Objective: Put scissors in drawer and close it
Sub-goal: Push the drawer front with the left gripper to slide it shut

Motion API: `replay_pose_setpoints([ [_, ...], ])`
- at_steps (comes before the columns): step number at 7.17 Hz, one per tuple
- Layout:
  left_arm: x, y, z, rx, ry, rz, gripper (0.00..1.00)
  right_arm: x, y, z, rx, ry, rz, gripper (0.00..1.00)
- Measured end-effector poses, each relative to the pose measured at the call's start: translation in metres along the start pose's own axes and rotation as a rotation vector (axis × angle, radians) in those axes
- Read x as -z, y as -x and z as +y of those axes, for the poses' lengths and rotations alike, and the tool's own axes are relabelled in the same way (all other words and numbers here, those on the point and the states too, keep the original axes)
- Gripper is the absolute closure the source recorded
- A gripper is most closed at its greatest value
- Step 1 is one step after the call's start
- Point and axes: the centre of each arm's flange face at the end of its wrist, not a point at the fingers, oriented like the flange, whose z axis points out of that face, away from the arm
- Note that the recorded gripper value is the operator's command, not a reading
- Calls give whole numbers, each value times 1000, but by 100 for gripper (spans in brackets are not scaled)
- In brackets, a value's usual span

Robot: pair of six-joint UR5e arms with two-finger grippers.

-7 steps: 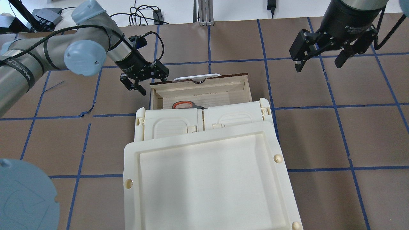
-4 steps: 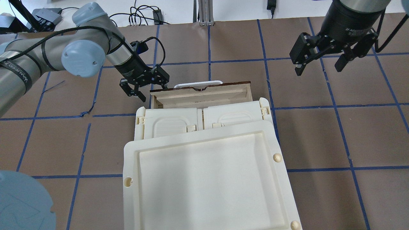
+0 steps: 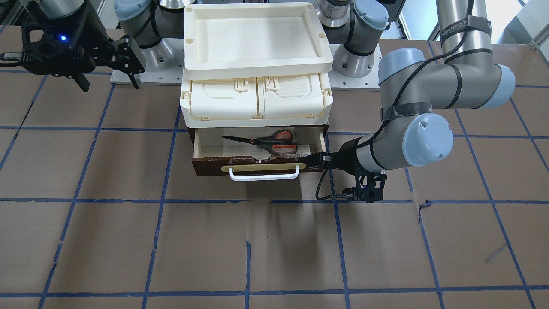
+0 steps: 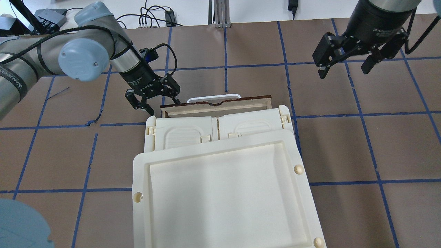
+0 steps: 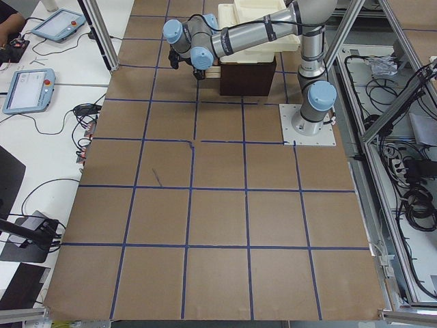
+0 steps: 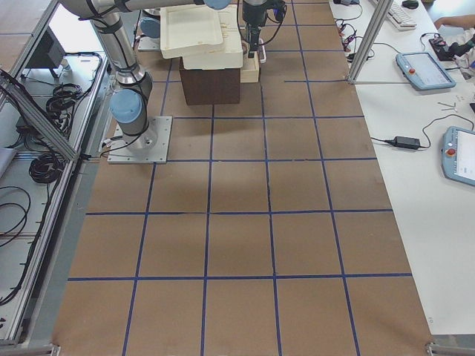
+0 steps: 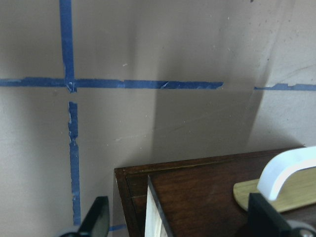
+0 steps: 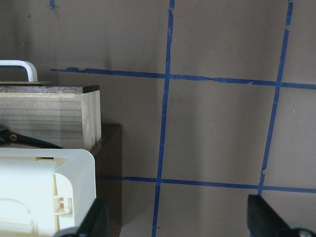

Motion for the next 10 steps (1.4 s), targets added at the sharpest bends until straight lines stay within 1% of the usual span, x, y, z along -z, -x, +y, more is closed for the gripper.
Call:
replay_pose_setpoints([
  [1,0,1,2,4,12,-6,0,-1,2,-2,2,-17,4,0],
  [4,-6,3,10,30,79,-13,0,-17,2,-1,6,1,8,0],
  [6,-10,5,15,117,126,-17,0,-18,3,-1,8,2,9,0],
  [8,-12,5,22,189,169,-22,0,-17,4,-1,6,-2,-1,0],
  [10,-13,5,35,271,233,-33,0,-11,5,-1,-21,-13,-2,0],
])
